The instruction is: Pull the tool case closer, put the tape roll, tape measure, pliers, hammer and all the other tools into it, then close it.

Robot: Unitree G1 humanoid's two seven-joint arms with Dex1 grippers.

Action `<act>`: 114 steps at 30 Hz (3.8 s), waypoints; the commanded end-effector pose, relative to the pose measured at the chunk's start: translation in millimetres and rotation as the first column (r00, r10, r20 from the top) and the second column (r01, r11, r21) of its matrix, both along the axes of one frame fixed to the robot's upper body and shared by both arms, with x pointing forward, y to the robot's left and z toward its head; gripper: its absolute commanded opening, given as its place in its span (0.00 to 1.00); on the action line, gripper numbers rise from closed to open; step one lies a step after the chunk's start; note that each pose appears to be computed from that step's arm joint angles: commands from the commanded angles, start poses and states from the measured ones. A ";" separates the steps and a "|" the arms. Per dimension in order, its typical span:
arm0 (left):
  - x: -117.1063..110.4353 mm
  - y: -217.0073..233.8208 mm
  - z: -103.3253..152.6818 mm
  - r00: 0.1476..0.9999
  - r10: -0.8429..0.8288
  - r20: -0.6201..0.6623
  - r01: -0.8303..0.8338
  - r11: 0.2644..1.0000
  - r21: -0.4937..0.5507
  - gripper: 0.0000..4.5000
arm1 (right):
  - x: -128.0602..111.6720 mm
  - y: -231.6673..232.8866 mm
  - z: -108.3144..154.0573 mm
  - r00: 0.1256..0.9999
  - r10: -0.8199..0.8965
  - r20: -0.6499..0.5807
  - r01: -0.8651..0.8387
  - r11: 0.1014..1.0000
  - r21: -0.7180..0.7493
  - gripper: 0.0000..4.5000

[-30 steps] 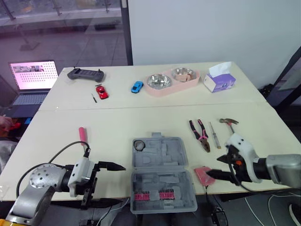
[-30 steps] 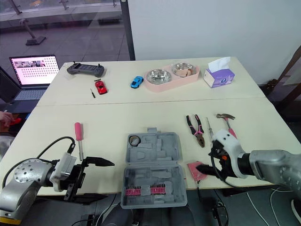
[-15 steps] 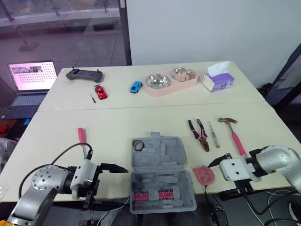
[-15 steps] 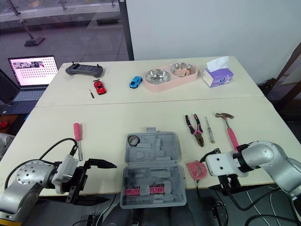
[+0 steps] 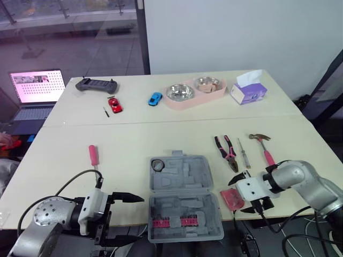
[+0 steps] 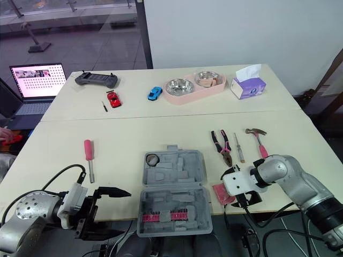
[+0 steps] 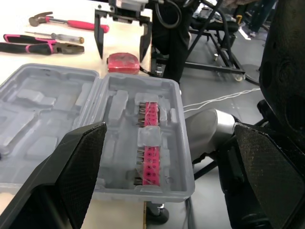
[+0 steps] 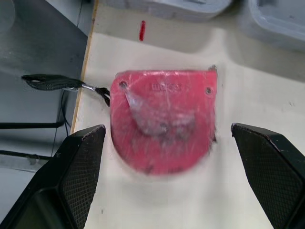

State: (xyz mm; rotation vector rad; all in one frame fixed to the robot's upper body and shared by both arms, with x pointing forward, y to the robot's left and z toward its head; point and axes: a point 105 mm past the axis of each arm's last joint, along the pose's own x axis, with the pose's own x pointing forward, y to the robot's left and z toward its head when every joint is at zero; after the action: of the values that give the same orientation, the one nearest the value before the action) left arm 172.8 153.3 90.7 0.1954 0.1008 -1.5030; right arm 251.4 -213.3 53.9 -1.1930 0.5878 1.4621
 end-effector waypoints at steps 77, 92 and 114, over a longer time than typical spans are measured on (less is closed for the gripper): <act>66.2 -0.4 19.6 0.963 0.200 0.182 -0.199 0.980 -0.020 1.00 | 109.3 134.5 46.3 0.982 -0.165 0.092 0.186 0.933 -0.310 0.63; 65.0 -1.0 19.7 0.964 0.200 0.175 -0.199 0.980 -0.024 1.00 | 110.9 142.3 42.4 0.978 -0.185 0.092 0.204 0.936 -0.287 0.98; 64.7 1.3 18.0 0.964 0.209 0.166 -0.208 0.978 -0.024 1.00 | 77.0 129.9 94.8 0.923 -0.365 -0.122 0.383 0.900 0.207 0.98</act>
State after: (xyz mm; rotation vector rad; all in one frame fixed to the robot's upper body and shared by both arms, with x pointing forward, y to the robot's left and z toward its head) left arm 236.4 151.5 98.9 0.2783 0.0232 -1.2900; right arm 325.3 -85.0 131.6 -0.8084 0.7386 1.2381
